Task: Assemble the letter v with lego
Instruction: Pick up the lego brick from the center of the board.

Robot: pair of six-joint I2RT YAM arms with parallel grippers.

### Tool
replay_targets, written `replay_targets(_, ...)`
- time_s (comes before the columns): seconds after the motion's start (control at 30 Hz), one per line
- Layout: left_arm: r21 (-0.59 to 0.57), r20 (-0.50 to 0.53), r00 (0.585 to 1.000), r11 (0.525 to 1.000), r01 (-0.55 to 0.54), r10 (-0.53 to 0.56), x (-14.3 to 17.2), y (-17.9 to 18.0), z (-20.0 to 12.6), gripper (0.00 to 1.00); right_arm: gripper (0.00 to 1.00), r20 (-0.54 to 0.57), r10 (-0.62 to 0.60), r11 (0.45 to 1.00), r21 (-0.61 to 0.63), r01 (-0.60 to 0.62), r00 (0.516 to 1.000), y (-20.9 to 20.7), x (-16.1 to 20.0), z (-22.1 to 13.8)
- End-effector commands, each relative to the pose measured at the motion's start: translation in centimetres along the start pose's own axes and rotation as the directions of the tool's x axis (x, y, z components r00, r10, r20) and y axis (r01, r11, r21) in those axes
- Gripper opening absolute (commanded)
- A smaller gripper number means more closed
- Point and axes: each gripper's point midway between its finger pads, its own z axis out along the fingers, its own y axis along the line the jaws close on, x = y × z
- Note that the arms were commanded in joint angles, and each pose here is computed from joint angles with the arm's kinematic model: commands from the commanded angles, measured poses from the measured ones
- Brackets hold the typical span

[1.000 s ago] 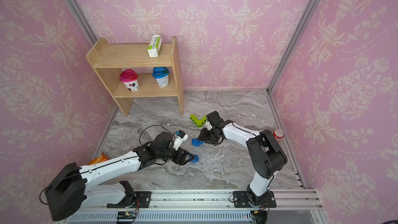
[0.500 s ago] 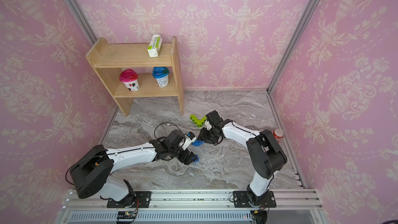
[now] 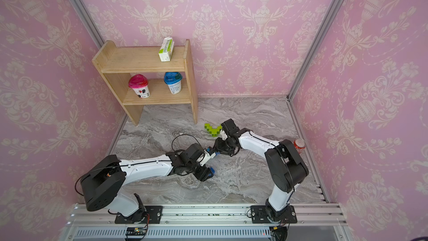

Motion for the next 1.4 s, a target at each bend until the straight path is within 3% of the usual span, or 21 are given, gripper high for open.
replay_targets(0.0, -0.075, -0.016, 1.0, 0.997, -0.019, 0.017, -0.3, 0.7, 0.3, 0.67, 0.52, -0.009, -0.019, 1.0, 0.023, 0.02, 1.0, -0.1, 0.0, 0.2)
replay_targets(0.4, -0.112, -0.064, 0.997, 0.993, -0.044, 0.037, 0.1, 0.7, 1.6, 0.51, 0.52, -0.011, -0.02, 0.999, 0.029, 0.02, 1.0, -0.2, 0.1, 0.1)
replay_targets(0.77, -0.131, -0.006, 0.999, 0.991, -0.032, 0.032, -0.4, 0.9, 1.1, 0.42, 0.52, -0.014, -0.021, 0.999, 0.028, 0.022, 1.0, -0.3, 0.1, 0.2)
replay_targets(1.0, -0.136, 0.004, 0.999, 0.99, -0.031, 0.032, -0.5, 0.9, 0.9, 0.51, 0.52, -0.016, -0.022, 0.999, 0.029, 0.023, 1.0, -0.3, 0.2, 0.2)
replay_targets(1.37, -0.136, 0.005, 1.0, 0.99, -0.024, 0.025, -0.4, 1.0, 0.9, 0.45, 0.52, -0.025, -0.022, 0.999, 0.03, 0.023, 0.999, -0.5, 0.4, 0.3)
